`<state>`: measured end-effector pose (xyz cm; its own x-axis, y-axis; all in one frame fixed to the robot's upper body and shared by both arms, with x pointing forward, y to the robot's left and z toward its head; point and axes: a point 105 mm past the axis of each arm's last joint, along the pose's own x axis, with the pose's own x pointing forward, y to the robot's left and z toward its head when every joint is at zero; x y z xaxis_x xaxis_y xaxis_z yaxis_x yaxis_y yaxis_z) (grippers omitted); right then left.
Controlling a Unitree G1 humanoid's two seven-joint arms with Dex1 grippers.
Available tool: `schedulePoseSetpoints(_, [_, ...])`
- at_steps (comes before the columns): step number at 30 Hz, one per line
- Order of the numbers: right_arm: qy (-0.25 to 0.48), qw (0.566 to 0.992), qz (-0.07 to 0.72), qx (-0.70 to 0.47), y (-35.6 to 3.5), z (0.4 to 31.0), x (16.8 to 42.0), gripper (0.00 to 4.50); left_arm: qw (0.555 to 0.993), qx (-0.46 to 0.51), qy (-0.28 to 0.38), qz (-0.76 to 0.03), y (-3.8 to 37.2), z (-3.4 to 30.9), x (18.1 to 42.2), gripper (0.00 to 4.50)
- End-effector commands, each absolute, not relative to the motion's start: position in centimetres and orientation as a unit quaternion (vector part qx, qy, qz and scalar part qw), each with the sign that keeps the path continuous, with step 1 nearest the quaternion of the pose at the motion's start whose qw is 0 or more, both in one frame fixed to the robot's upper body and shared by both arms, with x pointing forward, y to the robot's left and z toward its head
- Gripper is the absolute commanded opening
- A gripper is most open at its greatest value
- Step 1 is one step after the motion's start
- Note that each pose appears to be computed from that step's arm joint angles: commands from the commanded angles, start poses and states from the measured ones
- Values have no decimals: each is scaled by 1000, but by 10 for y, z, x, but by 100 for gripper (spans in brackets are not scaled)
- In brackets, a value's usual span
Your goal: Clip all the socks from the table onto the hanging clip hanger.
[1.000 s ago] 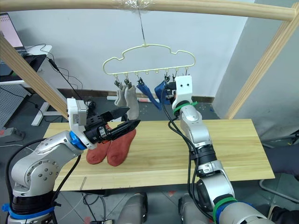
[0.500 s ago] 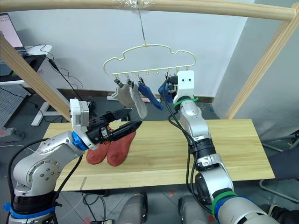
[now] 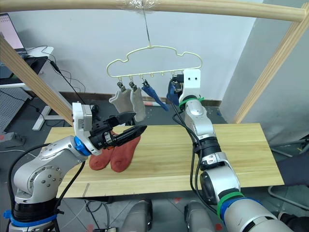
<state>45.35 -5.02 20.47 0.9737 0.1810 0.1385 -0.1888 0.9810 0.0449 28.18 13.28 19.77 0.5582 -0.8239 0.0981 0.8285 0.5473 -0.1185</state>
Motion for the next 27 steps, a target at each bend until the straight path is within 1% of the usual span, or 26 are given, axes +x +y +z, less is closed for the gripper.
schedulePoseSetpoints(1, [-103, 988, 101, 49, -44, 229, 453, 192, 875, -63, -41, -478, 130, 208, 275, 450])
schedulePoseSetpoints(10, [-105, 983, 126, 76, -30, 232, 449, 192, 876, -63, -40, -476, 130, 208, 275, 450])
schedulePoseSetpoints(27, [-112, 983, 124, 75, -29, 237, 450, 192, 879, -65, -39, -471, 130, 208, 273, 450])
